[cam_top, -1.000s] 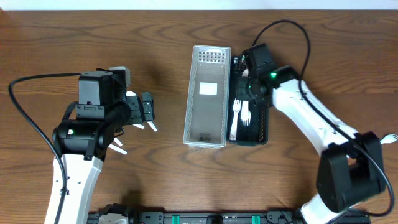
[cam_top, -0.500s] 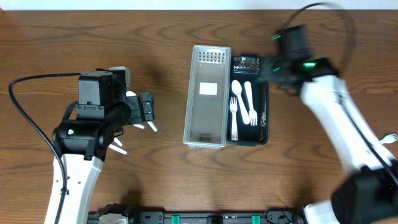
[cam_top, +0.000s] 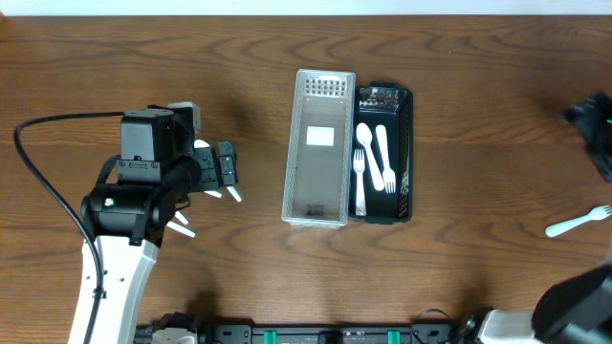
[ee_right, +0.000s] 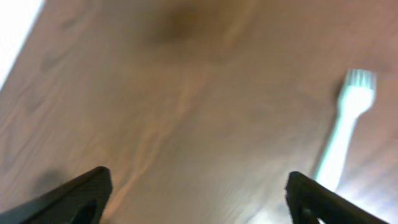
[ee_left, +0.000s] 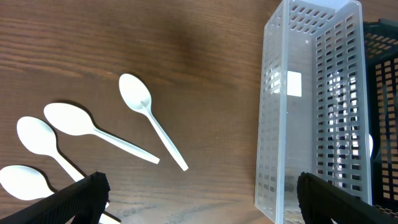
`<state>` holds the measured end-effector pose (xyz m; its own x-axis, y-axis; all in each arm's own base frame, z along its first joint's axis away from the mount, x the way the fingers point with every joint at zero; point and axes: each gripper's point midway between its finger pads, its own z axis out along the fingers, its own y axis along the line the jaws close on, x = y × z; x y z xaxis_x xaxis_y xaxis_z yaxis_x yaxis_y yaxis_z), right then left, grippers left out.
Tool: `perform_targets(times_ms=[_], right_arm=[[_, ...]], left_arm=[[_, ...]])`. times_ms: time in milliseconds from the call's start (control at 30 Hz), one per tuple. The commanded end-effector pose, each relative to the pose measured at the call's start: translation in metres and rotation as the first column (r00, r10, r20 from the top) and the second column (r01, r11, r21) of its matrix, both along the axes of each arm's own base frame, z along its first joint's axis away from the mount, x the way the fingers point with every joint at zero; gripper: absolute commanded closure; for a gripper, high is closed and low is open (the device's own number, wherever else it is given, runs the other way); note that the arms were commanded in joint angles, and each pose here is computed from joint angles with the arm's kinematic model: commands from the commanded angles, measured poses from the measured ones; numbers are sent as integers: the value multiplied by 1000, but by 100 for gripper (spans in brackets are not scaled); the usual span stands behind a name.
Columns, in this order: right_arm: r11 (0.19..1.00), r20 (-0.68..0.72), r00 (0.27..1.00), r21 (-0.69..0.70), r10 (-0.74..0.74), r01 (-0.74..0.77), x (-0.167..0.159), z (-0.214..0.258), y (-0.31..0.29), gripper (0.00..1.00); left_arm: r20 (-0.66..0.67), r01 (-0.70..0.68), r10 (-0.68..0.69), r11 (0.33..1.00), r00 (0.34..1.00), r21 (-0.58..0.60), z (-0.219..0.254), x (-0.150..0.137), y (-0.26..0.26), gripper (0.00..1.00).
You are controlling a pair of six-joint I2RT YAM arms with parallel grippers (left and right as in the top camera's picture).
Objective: Pack container
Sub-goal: 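Reach the right gripper to the last white fork and grasp it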
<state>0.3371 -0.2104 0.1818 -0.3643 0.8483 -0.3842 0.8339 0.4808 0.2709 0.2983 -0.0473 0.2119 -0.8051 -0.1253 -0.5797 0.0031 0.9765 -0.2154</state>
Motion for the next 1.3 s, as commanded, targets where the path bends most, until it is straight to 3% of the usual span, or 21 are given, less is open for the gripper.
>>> perform_targets(times_ms=[0,367,500,867,1267], right_arm=[[998,-63,998,57,-8,12,-17,-32,-26,2],[990,-256,964,134,75,-42,-59,-133,-86,1],[993,-324,946,121,32,9,-73,-153,-100,1],[992,-386,918,37,-95,118,-87,-160,-120,1],[986,-376,916,34,-137,161,-90,-173,-117,1]], left_arm=[[15,4,-4,1000,1000,-1,7,3,0,2],[16,4,-4,1000,1000,-1,7,4,0,2],[15,4,-4,1000,1000,-1,7,3,0,2],[15,4,-4,1000,1000,-1,7,4,0,2],[15,4,-4,1000,1000,-1,7,4,0,2]])
